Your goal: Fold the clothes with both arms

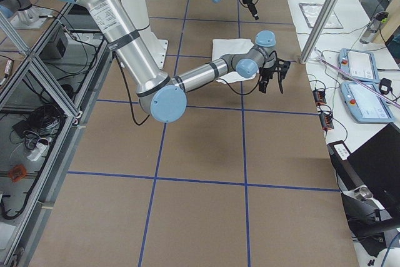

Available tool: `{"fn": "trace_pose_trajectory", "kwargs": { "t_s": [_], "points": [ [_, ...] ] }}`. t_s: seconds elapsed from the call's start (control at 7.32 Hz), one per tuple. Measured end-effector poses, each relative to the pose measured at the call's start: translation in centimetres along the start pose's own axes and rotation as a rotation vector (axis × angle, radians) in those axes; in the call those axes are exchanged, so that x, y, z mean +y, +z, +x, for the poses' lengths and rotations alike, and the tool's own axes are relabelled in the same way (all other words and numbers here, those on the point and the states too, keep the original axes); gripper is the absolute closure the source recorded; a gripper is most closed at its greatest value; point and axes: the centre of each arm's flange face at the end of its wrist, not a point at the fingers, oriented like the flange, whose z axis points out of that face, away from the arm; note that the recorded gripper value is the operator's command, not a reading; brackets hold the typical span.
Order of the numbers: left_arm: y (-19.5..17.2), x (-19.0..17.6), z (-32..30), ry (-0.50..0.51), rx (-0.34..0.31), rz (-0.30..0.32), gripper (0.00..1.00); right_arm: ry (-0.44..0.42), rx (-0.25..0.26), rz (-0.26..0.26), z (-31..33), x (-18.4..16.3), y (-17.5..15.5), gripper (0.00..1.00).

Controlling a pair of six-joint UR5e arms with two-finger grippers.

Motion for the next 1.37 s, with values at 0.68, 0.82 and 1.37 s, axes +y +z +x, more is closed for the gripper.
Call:
{"fn": "trace_pose_trajectory", "kwargs": {
  "t_s": [0.68,0.82,1.37],
  "points": [
    [-13.8,-5.4,-20.5,0.345,-0.077,-0.090,0.00,-0.271,0.043,-0.047,27.4,-7.3,-10.0,0.00],
    [-16.9,-6.6,-24.7,0.374,-0.110,-0.113,0.00,-0.304,0.064,-0.063,31.4,-8.3,-11.9,0.00],
    [-28.0,-4.1,-36.5,0.280,-0.127,-0.175,0.00,-0.347,0.113,-0.116,37.1,-6.6,-14.6,0.00]
  ]
}}
